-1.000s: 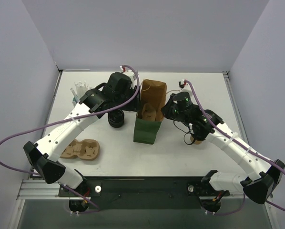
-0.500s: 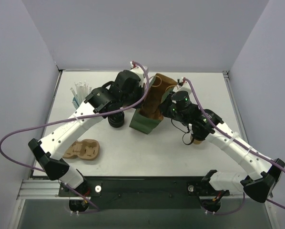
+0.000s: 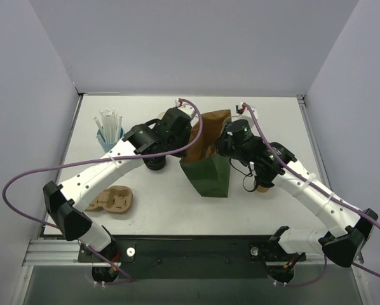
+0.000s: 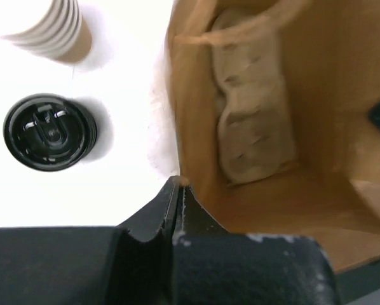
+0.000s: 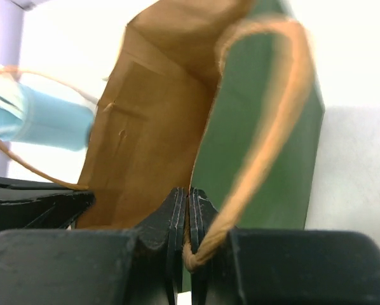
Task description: Pack the takeout coffee
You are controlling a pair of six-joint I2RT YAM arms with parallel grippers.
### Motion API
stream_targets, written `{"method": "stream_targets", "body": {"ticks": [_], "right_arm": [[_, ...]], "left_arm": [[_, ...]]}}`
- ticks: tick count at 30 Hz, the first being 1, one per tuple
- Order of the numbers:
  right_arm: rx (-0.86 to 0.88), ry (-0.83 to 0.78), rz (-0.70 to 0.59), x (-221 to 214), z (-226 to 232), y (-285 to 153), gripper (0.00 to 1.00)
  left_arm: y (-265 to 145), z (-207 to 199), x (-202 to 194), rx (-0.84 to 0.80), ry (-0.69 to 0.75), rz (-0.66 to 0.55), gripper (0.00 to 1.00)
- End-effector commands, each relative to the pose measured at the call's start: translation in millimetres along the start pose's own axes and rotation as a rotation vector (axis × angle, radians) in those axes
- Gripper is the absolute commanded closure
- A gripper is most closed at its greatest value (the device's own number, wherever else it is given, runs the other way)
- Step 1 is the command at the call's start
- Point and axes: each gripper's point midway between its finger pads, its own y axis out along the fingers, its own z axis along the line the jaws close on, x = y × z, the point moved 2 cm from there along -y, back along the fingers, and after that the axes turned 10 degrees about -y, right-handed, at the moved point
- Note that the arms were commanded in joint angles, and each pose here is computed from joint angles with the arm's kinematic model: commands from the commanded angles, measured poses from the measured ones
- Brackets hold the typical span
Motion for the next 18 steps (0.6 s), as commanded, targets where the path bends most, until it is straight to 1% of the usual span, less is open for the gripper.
{"method": "stream_targets", "body": {"ticks": [1,4,5,7,8,9,10,11,12,13,14,15,16,18], "right_arm": [[-0.036,-0.021,0.043,-11,-5,4,1.00],[0.017,-0.030,-0.032,18,8,-11,1.00],[0.044,-0.059,-0.087,30,14,-17,1.00],[0.100,-0.082,-0.156,43,27,-33,1.00],[0.087,-0.085,-0.188,48,26,-37,1.00],[0.083,-0.104,-0.194,46,26,-39,1.00],[0.071,-0.110,-0.187,34,21,-35,1.00],[0.061,-0.105,-0.172,24,17,-30,1.00],[0.078,-0.095,-0.147,13,17,-25,1.00],[0.069,-0.109,-0.111,-5,11,-17,1.00],[0.072,-0.112,-0.101,-9,11,-15,1.00],[0.082,-0.111,-0.089,-12,11,-14,0.96],[0.085,-0.109,-0.085,-14,11,-14,0.83],[0.078,-0.101,-0.097,-9,10,-17,0.72]], "left_arm": [[-9,-14,16,-0.055,-0.031,-0.051,1.00],[-33,-21,46,-0.079,-0.032,-0.153,1.00],[-54,-28,62,-0.117,-0.036,-0.213,1.00],[-75,-35,80,-0.152,-0.025,-0.303,1.00],[-72,-33,71,-0.147,-0.010,-0.299,1.00],[-85,-36,73,-0.185,-0.021,-0.359,1.00],[-81,-35,63,-0.200,-0.023,-0.354,1.00],[-60,-22,30,-0.178,-0.007,-0.290,1.00],[-55,-24,25,-0.201,-0.023,-0.296,1.00],[-49,-22,14,-0.212,-0.015,-0.275,1.00],[-50,-21,9,-0.221,-0.009,-0.277,1.00],[-44,-19,2,-0.215,0.012,-0.268,1.00],[-44,-17,2,-0.209,0.020,-0.270,1.00],[-47,-17,8,-0.203,0.045,-0.293,1.00]]}}
